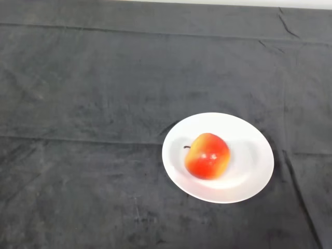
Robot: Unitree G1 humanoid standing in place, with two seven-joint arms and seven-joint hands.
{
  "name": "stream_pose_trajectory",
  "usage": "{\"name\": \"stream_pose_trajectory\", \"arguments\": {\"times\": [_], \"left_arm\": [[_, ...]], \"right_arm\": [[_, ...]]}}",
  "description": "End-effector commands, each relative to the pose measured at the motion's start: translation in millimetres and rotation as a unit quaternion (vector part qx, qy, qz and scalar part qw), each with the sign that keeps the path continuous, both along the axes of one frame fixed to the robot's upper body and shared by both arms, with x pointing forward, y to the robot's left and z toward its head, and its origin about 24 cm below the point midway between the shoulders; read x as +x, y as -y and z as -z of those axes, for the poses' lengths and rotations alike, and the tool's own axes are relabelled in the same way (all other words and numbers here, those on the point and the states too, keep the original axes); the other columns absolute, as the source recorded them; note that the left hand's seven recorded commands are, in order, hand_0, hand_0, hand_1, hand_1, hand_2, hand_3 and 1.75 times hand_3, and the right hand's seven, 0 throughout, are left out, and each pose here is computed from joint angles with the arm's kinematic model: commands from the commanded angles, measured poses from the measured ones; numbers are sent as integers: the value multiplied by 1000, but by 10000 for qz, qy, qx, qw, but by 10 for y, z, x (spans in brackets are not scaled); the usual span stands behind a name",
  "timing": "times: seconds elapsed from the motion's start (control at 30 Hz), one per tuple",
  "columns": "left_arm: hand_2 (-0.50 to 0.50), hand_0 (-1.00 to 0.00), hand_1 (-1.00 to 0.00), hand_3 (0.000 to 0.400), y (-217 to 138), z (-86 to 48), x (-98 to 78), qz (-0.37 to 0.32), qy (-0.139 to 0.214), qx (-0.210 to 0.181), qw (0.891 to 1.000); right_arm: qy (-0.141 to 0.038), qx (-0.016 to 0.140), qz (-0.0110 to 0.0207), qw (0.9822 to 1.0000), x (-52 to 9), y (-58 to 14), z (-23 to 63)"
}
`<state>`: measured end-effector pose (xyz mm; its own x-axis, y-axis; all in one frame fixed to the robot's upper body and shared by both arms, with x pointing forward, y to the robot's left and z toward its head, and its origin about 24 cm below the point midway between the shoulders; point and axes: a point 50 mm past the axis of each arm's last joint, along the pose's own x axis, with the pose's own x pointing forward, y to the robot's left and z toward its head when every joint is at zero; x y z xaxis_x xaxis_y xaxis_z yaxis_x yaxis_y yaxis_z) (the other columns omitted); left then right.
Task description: Move the apple to the plate
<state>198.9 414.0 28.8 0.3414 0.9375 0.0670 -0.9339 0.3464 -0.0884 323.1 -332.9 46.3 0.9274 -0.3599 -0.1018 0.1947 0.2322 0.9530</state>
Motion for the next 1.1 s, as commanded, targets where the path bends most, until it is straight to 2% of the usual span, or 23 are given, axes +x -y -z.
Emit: {"name": "stream_pose_trajectory", "arguments": {"times": [0.03,0.3,0.57,1.1], "left_arm": [[0,0,0,0,19,-43,70,70,279,-131,9995],[0,0,0,0,-26,-43,45,98,676,-459,9966],[0,0,0,0,-34,-33,46,223,889,-633,9938],[0,0,0,0,-97,-52,-14,299,1106,-673,9911]], "right_arm": [[53,-40,141,9999,-34,93,-41],[52,-41,141,9999,-34,93,-41],[52,-41,141,9999,-34,93,-41],[52,-41,141,9999,-34,93,-41]]}}
